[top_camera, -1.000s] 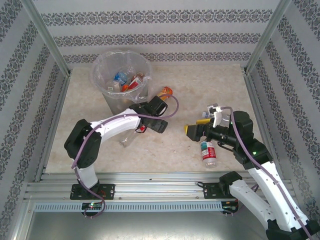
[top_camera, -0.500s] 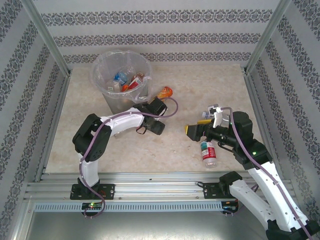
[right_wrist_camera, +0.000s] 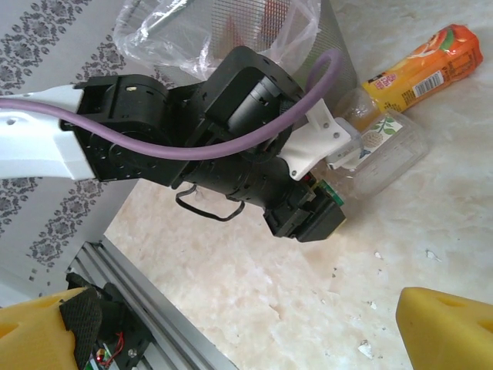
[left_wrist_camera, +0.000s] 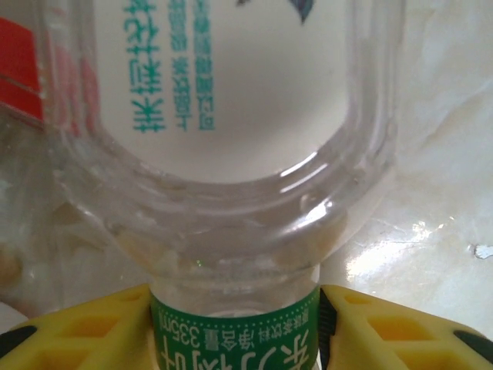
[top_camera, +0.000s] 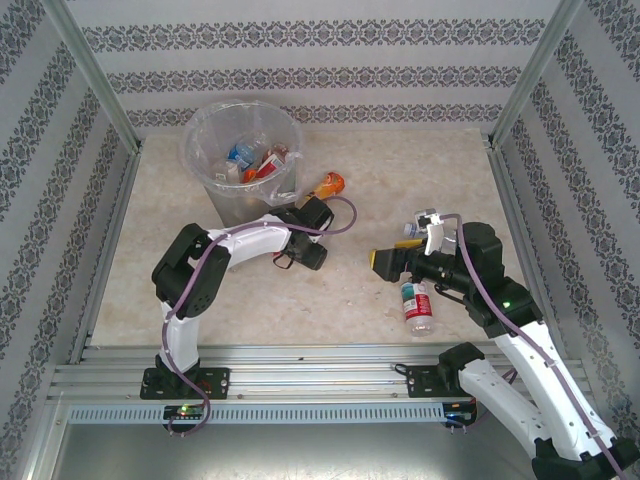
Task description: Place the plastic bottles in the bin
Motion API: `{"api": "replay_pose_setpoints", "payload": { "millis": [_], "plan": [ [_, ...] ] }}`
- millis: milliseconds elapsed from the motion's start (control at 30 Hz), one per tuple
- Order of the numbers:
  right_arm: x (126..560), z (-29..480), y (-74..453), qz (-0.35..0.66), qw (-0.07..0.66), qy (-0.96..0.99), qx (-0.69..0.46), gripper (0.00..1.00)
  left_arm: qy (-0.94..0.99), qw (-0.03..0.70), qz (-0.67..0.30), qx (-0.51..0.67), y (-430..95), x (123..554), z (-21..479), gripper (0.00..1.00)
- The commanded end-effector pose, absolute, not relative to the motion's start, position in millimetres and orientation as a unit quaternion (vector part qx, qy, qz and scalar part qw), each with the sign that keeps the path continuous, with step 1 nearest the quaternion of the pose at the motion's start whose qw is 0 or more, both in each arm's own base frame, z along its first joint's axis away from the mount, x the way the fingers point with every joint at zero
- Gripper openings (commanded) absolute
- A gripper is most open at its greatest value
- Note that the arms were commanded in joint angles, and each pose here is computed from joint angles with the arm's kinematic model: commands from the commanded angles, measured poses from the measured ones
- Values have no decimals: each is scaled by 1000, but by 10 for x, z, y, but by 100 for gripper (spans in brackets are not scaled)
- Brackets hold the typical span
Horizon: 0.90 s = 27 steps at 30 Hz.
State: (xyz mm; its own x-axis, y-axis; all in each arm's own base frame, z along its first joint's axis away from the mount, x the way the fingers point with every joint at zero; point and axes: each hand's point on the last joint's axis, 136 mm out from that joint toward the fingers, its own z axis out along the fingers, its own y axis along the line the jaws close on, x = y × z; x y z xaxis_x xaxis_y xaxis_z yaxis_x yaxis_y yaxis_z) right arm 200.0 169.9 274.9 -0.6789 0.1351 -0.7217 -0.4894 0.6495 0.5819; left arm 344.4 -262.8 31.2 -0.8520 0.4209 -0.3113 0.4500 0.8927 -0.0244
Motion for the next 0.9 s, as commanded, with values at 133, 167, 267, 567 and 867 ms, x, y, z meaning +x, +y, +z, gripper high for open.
{"api": "replay_pose_setpoints", "payload": {
  "millis": [133,167,267,567,867],
  "plan": [
    [2017,2697,1695,395,387,826,-111,98,949,211,-89,216,-2680,3548,790,45],
    [2017,2692,1694,395,387,826,-110,98,946,219,-99,217,-2699,3539,871,44],
    [2012,2713,1694,396,390,824,-111,98,937,242,-120,222,-2741,3529,1097,40],
    [1850,3036,1774,442,427,775,-150,98,904,299,-203,231,-2928,3460,1981,41],
    [1782,3469,1740,451,476,738,-161,98,865,375,-245,226,-2975,3483,2937,44]
  ]
}}
